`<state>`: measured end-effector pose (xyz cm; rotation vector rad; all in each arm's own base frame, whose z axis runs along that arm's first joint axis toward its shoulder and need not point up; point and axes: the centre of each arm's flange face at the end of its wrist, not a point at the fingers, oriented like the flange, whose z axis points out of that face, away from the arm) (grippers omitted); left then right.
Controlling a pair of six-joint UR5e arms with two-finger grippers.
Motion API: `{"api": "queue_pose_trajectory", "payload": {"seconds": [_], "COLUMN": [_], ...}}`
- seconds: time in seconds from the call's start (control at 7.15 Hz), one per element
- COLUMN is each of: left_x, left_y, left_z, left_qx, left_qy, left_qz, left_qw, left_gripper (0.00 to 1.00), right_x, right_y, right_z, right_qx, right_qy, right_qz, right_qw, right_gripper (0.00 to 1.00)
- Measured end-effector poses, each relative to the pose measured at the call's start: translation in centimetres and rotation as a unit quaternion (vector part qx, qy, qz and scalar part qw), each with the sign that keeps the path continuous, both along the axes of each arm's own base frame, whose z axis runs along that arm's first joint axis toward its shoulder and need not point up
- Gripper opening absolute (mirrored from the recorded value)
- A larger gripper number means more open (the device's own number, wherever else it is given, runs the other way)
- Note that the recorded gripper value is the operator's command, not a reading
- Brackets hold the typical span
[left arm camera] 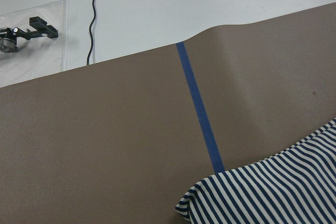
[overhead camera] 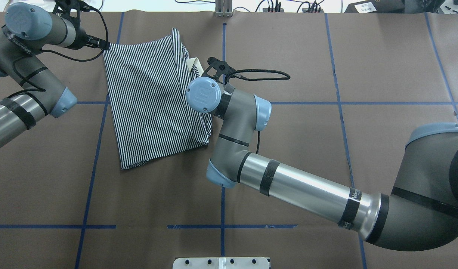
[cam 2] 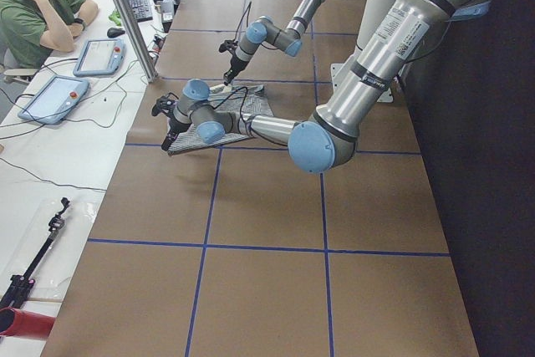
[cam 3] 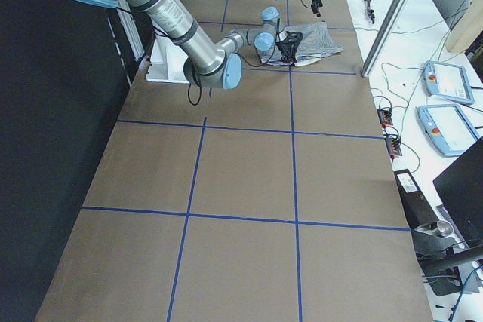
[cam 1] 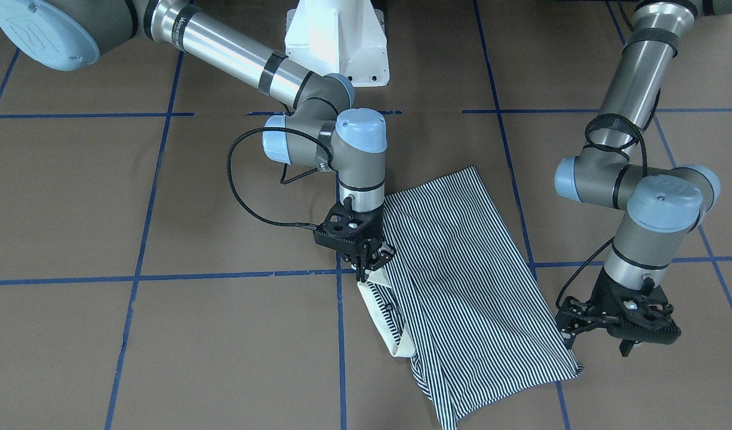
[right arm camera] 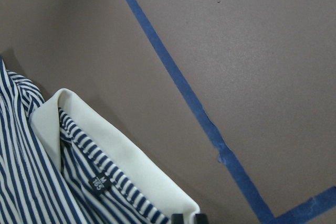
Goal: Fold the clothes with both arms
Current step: 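Move the right gripper toward the folded shirt's collar end, then grasp the collar end with the right gripper and drag the shirt toward center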
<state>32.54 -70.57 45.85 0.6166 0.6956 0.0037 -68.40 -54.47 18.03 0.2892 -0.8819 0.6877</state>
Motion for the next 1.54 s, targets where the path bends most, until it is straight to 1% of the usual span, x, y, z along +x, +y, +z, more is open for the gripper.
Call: {"api": "queue_pose_trajectory", "payload": {"seconds": [0.28, 0.42, 0.56, 0.7, 0.84, 1.12, 1.26, 1.4, 1.54], "left_x": [0.1, 0.1, 0.2, 0.3, 0.4, 0.5, 0.5, 0.4, 0.2], "left_y": [0.1, 0.1, 0.2, 0.2, 0.3, 0.3, 0.5, 0.8, 1.2], "left_z": [-0.4, -0.4, -0.5, -0.6, -0.7, -0.9, -1.0, -0.9, -1.0], "left_qx": [0.003, 0.003, 0.004, 0.004, 0.005, 0.007, 0.008, 0.009, 0.011], "left_qy": [0.002, 0.002, 0.003, 0.004, 0.004, 0.005, 0.006, 0.007, 0.009], "left_qz": [0.0, 0.001, 0.001, 0.002, 0.002, 0.003, 0.004, 0.005, 0.005], "left_qw": [1.0, 1.0, 1.0, 1.0, 1.0, 1.0, 0.9999, 0.9999, 0.9999], "left_gripper": [1.0, 1.0, 1.0, 1.0, 1.0, 1.0, 1.0, 1.0, 1.0], "right_x": [1.5, 3.3, 5.9, 8.6, 10.8, 13.4, 14.0, 14.5, 14.7], "right_y": [0.1, 1.0, 2.6, 4.9, 7.8, 13.8, 15.7, 16.6, 16.9], "right_z": [-0.2, 1.7, 4.4, 7.1, 9.3, 12.3, 13.5, 14.6, 15.3], "right_qx": [0.006, 0.01, 0.014, 0.018, 0.023, 0.039, 0.045, 0.046, 0.047], "right_qy": [-0.012, -0.017, -0.021, -0.027, -0.03, -0.028, -0.023, -0.016, -0.011], "right_qz": [0.0, -0.001, -0.003, -0.006, -0.013, -0.022, -0.023, -0.024, -0.024], "right_qw": [0.9999, 0.9998, 0.9997, 0.9995, 0.9992, 0.9986, 0.9985, 0.9985, 0.9985], "right_gripper": [0.0, 0.0, 0.0, 0.0, 0.0, 0.0, 0.0, 0.0, 0.0]}}
